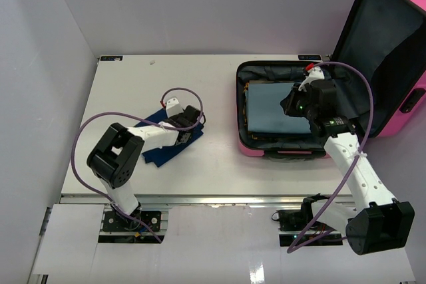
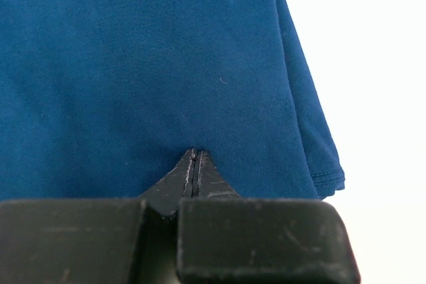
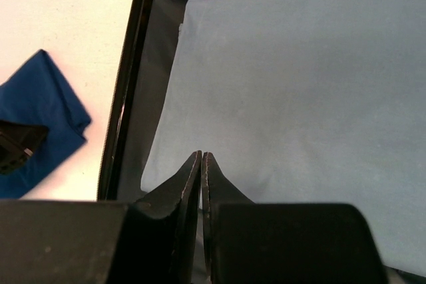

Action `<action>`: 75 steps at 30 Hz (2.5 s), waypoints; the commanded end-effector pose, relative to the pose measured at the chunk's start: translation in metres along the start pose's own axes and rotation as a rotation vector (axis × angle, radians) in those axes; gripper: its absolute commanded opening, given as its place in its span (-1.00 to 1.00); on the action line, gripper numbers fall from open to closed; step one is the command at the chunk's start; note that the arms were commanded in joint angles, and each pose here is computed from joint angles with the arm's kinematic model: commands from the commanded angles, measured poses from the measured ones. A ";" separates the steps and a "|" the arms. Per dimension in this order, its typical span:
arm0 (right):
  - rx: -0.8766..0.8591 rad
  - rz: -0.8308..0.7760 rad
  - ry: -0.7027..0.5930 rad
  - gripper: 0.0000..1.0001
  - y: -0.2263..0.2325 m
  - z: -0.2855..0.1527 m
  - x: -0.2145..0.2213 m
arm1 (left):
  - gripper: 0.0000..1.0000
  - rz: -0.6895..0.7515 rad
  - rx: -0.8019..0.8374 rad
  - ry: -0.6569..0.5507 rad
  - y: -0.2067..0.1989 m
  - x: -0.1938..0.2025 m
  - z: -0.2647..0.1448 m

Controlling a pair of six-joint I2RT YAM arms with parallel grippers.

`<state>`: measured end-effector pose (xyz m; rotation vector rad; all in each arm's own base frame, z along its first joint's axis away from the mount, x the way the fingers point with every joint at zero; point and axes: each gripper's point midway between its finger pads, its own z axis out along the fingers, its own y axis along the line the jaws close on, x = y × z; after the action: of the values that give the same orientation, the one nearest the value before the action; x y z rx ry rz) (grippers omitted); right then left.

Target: Pack the luggage

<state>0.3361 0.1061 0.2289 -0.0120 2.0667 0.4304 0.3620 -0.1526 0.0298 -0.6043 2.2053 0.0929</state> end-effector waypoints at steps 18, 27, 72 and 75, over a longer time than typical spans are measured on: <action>-0.388 -0.302 0.074 0.13 0.175 0.029 -0.027 | 0.36 -0.285 0.190 0.010 0.061 -0.141 -0.036; -0.541 -0.472 0.380 0.47 0.246 0.112 0.076 | 0.39 -0.365 0.146 0.074 0.129 -0.099 -0.011; -0.504 -0.485 0.667 0.42 0.222 0.196 0.206 | 0.28 -0.288 0.087 0.161 0.168 -0.044 0.047; -0.510 -0.474 0.685 0.42 0.221 0.195 0.214 | 0.23 -0.286 0.128 0.194 0.159 -0.039 0.049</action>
<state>0.3515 0.4030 0.0356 -1.0584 2.4216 0.6736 0.3679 0.0260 0.0338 -0.8777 2.1402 -0.2418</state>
